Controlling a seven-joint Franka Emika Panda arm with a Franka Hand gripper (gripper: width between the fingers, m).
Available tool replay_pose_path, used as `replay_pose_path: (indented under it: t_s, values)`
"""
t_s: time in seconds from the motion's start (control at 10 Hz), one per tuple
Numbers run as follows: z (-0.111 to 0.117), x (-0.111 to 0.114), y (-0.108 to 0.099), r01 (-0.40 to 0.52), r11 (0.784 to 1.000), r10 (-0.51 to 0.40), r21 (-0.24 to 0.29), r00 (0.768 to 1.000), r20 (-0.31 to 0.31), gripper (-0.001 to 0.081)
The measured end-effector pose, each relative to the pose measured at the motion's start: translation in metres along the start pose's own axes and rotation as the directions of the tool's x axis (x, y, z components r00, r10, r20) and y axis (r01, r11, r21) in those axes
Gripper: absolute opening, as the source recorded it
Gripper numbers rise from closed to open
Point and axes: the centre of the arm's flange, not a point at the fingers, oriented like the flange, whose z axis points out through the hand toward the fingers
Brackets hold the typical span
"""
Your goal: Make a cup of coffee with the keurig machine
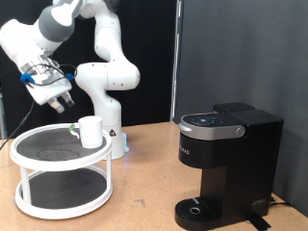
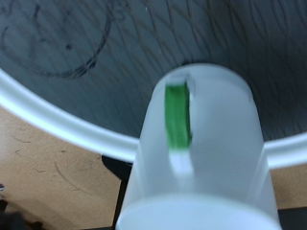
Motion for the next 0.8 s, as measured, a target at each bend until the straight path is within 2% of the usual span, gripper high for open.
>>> replay_pose_path:
  t_s: [0.1, 0.2, 0.3, 0.5, 0.8]
  values:
    - [0.011, 0.004, -0.003, 0.013, 1.000, -0.013, -0.004, 1.000, -0.004, 0.0635]
    - [0.021, 0.007, -0.006, 0.024, 1.000, -0.024, -0.014, 1.000, -0.009, 0.0704]
    - [0.029, 0.010, -0.007, 0.035, 0.999, -0.035, -0.025, 0.999, -0.014, 0.0729]
    - [0.043, 0.012, -0.009, 0.047, 0.998, -0.049, -0.048, 0.999, -0.023, 0.0729]
    - [0.050, 0.013, -0.009, 0.054, 0.996, -0.055, -0.067, 0.998, -0.020, 0.0734]
